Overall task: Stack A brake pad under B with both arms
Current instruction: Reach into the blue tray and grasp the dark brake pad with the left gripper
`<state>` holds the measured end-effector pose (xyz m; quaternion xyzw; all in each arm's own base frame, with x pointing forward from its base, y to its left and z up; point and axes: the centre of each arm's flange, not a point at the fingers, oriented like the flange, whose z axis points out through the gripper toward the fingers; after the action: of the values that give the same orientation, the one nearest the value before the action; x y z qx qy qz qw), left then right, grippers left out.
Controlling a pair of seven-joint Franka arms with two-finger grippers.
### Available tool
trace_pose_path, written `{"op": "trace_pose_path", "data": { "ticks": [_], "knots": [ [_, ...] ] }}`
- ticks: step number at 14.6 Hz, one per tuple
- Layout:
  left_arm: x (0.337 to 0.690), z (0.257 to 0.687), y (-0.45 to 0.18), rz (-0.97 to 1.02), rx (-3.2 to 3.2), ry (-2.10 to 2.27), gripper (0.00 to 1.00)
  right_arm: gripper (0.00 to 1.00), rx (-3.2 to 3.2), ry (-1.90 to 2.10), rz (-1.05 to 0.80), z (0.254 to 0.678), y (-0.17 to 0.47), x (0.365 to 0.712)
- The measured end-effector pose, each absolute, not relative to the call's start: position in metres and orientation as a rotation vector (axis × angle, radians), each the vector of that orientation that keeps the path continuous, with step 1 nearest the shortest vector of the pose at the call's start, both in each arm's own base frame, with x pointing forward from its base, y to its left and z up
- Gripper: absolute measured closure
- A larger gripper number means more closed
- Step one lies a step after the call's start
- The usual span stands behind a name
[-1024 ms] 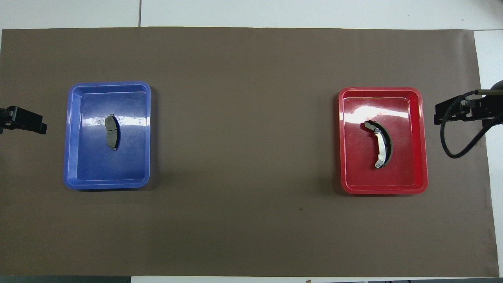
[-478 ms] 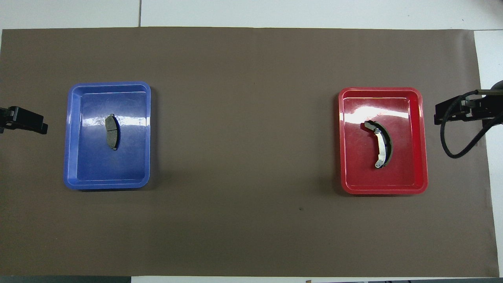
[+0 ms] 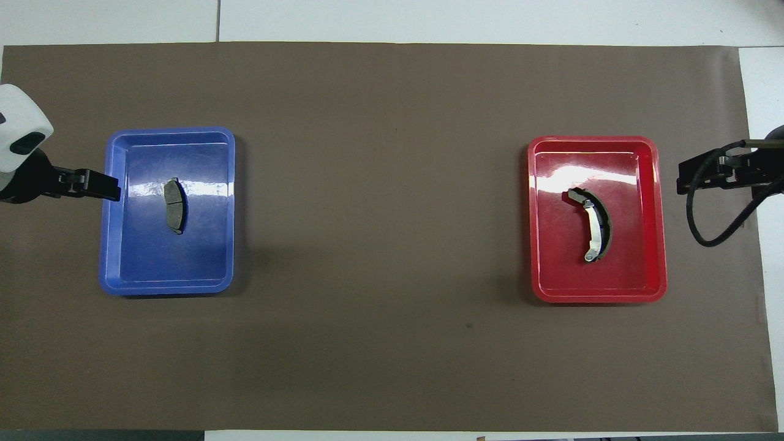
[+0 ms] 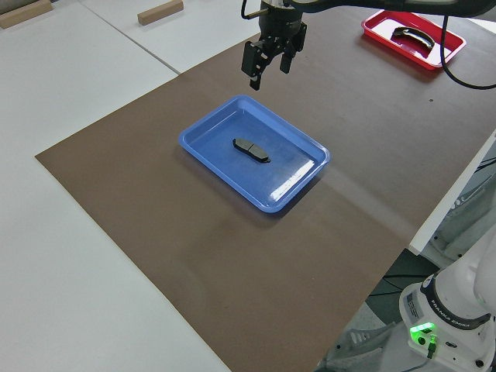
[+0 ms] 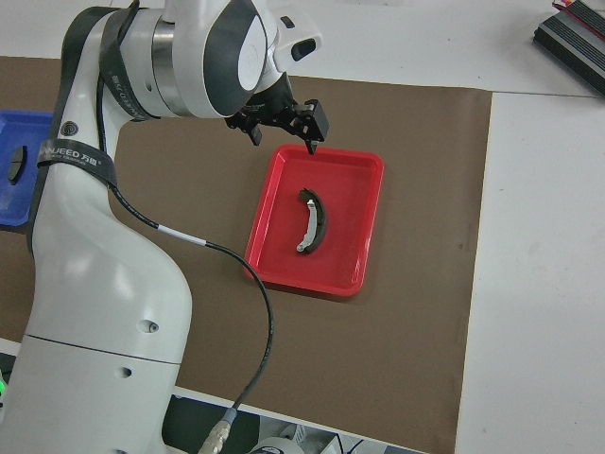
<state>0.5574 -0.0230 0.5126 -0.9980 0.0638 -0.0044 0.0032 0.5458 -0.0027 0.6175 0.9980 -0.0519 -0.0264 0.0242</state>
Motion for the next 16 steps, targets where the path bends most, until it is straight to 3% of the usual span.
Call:
{"op": "trace_pose_path", "data": {
  "ticks": [9,16],
  "knots": [
    [0.552,0.346,-0.031,-0.080,-3.132,0.108,0.05,0.00,3.088,-0.161,-0.082,0.617,-0.003,0.546],
    [0.551,0.287,-0.031,-0.117,-3.133,0.034,0.04,0.00,3.088,-0.163,-0.082,0.617,-0.004,0.546]
  ]
}}
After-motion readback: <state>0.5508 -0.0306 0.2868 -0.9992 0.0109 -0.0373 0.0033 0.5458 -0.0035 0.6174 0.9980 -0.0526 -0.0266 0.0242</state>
